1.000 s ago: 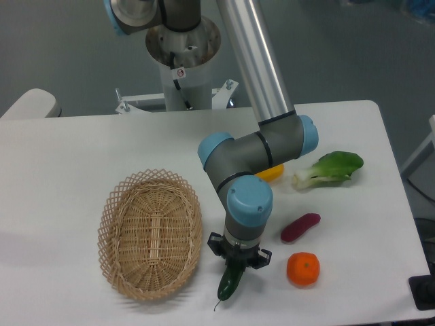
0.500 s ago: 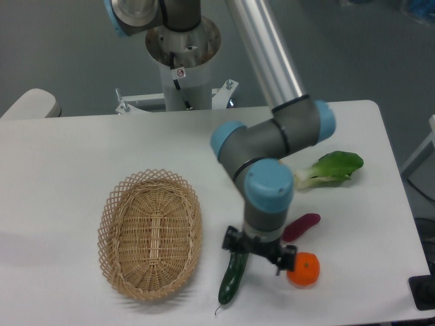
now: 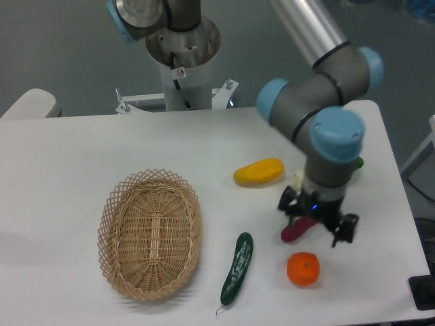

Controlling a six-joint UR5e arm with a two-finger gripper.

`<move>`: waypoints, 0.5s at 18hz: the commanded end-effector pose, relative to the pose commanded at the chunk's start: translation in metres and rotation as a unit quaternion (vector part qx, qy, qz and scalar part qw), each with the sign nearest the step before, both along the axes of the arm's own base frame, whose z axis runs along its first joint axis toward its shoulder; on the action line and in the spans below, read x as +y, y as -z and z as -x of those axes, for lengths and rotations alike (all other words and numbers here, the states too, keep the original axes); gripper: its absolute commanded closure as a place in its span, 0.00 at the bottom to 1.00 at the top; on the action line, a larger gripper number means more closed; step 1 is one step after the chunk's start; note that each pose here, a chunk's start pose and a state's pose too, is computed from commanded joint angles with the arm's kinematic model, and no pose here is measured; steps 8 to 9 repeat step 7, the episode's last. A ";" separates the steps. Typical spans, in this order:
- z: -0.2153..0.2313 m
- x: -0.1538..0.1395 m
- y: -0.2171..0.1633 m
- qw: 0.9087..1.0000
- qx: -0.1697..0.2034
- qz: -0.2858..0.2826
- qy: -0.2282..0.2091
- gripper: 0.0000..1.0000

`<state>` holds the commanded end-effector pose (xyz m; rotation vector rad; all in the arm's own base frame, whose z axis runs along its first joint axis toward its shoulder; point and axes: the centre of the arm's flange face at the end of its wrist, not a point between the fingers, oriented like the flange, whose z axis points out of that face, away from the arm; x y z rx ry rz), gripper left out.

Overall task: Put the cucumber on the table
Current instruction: 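Open the gripper, release the cucumber and raise the gripper away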

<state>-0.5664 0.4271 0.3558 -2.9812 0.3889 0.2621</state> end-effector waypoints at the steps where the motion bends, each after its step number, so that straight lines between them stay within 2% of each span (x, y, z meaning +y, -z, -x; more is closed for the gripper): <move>1: 0.004 -0.007 -0.002 1.000 -0.001 0.005 0.013 0.00; 3: 0.010 -0.019 -0.006 0.999 0.002 0.010 0.036 0.00; 9: 0.011 -0.022 -0.005 0.999 0.002 0.010 0.037 0.00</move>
